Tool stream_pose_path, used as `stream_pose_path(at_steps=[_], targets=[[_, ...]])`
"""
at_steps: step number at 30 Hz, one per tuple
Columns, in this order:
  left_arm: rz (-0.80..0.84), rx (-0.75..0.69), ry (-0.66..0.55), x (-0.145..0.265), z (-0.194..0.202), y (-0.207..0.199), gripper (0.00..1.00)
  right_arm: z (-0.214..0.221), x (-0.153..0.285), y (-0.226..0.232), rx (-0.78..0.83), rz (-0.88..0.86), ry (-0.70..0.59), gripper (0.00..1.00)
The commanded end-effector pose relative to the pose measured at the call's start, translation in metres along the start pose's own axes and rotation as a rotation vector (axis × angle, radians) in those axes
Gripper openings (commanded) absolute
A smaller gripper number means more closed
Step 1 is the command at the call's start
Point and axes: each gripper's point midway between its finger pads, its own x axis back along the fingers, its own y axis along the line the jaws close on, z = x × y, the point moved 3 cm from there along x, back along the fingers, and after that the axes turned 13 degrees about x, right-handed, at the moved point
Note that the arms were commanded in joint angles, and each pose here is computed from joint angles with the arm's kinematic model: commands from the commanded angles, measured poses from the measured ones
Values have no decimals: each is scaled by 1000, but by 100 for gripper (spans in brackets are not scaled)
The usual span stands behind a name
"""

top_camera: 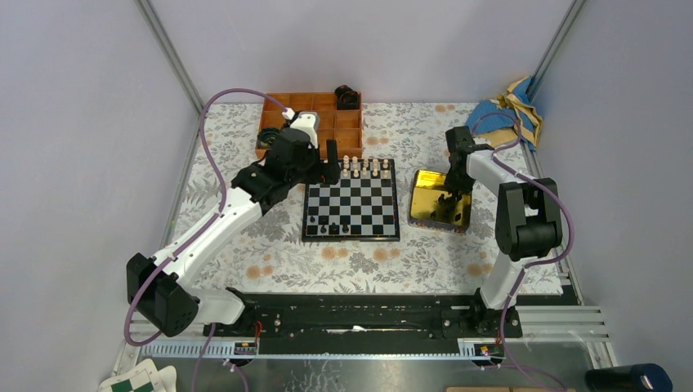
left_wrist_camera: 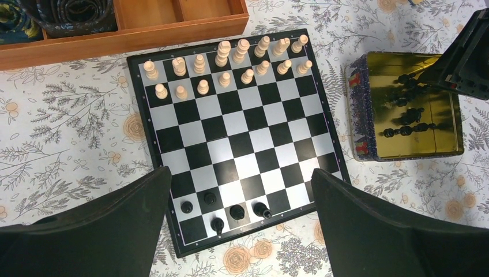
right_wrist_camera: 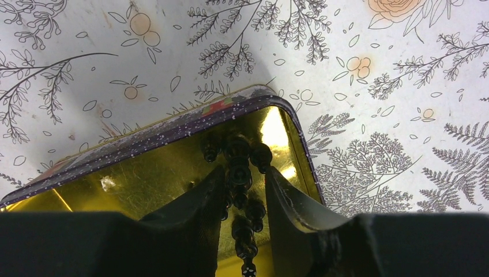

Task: Set up the chess pieces on the board
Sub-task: Pick up the chess piece from the storage box.

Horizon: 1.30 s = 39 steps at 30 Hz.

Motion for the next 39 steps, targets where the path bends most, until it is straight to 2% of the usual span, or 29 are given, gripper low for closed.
stream_pose_path(at_steps=[1,17,23,28,39], targets=[[0,-25,-26,2,-4,0,99,-18,2,3,-42,-18,-43,38],[-8,-26,-20,-1,-2,2,99,-19,-2,3,-39,-13,-41,24],[-10,-23,-22,1,-2,3,99,-21,0,3,-32,-20,-47,11],[-10,-17,-23,2,-1,3,99,-23,4,2,-33,-25,-56,5],[-2,-4,-32,7,-3,2,99,-29,18,-1,-35,-41,-89,0]])
